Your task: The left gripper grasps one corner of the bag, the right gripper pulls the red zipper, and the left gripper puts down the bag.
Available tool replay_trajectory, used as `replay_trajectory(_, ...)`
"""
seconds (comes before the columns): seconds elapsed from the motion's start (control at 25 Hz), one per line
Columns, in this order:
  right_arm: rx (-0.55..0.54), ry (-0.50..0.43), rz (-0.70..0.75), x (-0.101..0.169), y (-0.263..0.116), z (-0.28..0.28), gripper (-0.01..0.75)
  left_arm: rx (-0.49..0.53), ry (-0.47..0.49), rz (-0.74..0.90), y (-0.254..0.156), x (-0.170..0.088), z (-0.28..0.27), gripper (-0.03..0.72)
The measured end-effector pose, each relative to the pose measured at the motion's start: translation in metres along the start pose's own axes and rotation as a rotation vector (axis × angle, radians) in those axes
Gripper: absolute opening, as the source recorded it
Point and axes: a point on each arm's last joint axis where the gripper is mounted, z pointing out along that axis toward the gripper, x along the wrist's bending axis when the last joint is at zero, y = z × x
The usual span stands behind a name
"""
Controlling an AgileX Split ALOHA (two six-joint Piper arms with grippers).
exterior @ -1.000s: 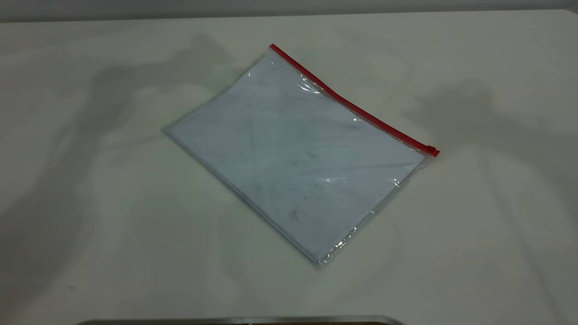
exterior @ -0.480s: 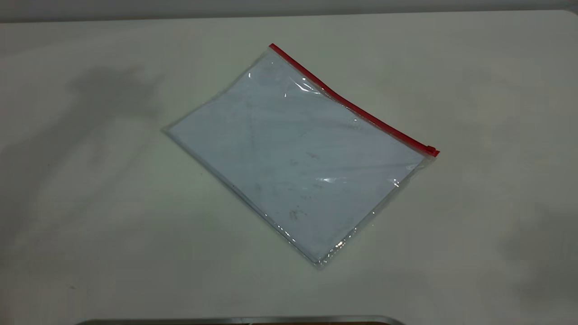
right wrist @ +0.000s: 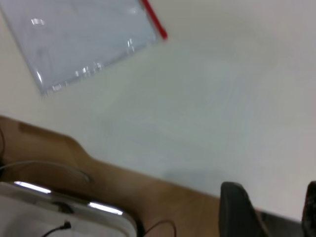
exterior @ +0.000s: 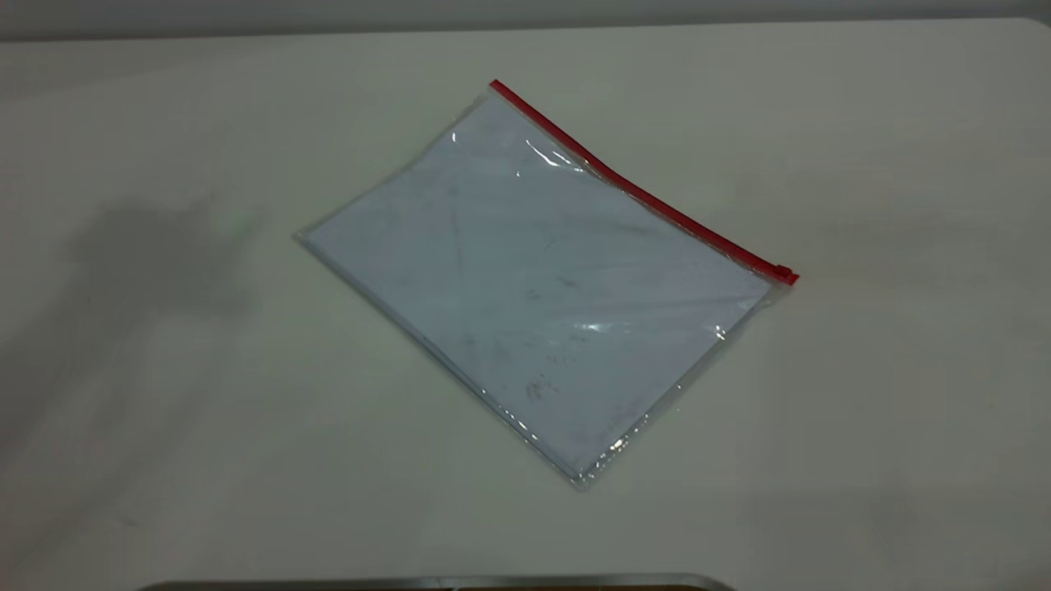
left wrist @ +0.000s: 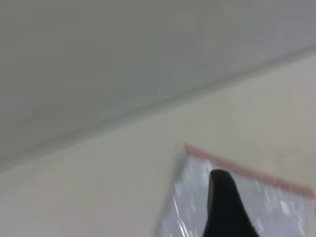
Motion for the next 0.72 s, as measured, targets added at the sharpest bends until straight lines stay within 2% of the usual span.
replay_trajectory(0.28,0.028,-0.003,0.055,0.005,-0.047,0.035,0.359,0.412,-0.045,-0.157,-0.128,-0.005,0.038,0.493)
replay_trajectory(0.44,0.040,0.002,0.074,0.007,-0.059,0.049,0.359,0.618,-0.023,-0.183,-0.207,-0.010,0.043,0.493)
replay_trajectory(0.6,0.028,0.000,0.084,0.006,-0.058,0.049,0.359,0.729,0.025,-0.171,-0.267,-0.015,0.032,0.493)
replay_trajectory(0.72,0.024,0.012,0.109,0.008,-0.058,0.049,0.359,0.740,0.075,-0.150,-0.297,-0.020,0.019,0.481)
